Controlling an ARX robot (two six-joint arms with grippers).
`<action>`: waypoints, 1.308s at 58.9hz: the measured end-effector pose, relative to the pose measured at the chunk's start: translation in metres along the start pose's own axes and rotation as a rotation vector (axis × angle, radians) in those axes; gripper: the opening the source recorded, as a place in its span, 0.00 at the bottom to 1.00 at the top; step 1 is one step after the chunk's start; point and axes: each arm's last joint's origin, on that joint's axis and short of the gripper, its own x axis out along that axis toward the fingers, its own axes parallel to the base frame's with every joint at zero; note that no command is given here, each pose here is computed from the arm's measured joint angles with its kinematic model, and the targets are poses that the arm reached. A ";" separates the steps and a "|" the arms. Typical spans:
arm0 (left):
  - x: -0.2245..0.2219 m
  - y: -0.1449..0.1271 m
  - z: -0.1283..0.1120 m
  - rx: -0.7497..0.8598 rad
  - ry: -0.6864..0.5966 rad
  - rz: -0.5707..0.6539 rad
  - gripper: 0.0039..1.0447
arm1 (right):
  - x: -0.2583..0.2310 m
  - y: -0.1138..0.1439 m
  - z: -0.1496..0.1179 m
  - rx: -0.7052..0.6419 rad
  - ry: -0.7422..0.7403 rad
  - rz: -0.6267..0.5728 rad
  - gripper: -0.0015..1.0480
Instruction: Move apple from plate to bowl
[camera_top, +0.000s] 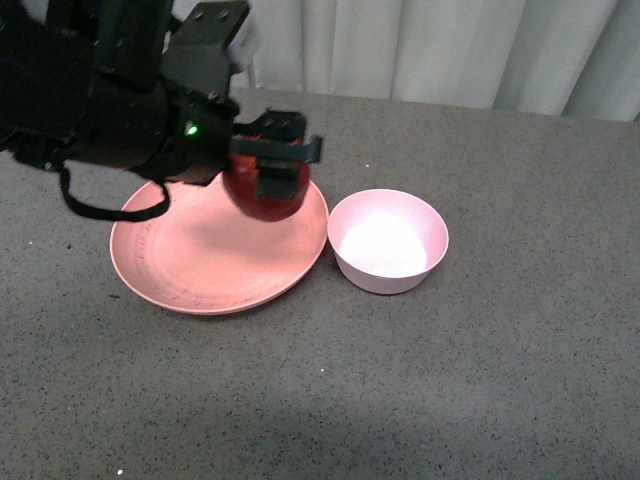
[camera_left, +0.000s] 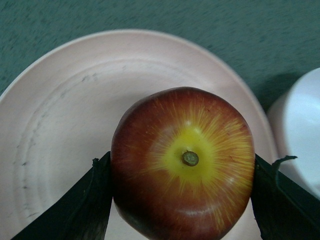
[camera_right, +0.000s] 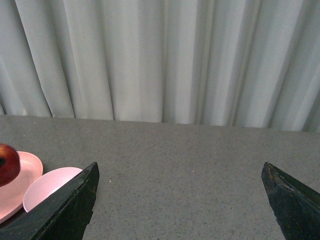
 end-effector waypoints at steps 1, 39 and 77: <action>0.000 -0.006 0.003 0.006 -0.011 -0.013 0.65 | 0.000 0.000 0.000 0.000 0.000 0.000 0.91; 0.042 -0.077 -0.014 0.068 0.039 -0.095 0.65 | 0.000 0.000 0.000 0.000 0.000 0.000 0.91; 0.032 -0.076 -0.015 0.032 -0.049 -0.106 0.93 | 0.000 0.000 0.000 0.000 0.000 0.000 0.91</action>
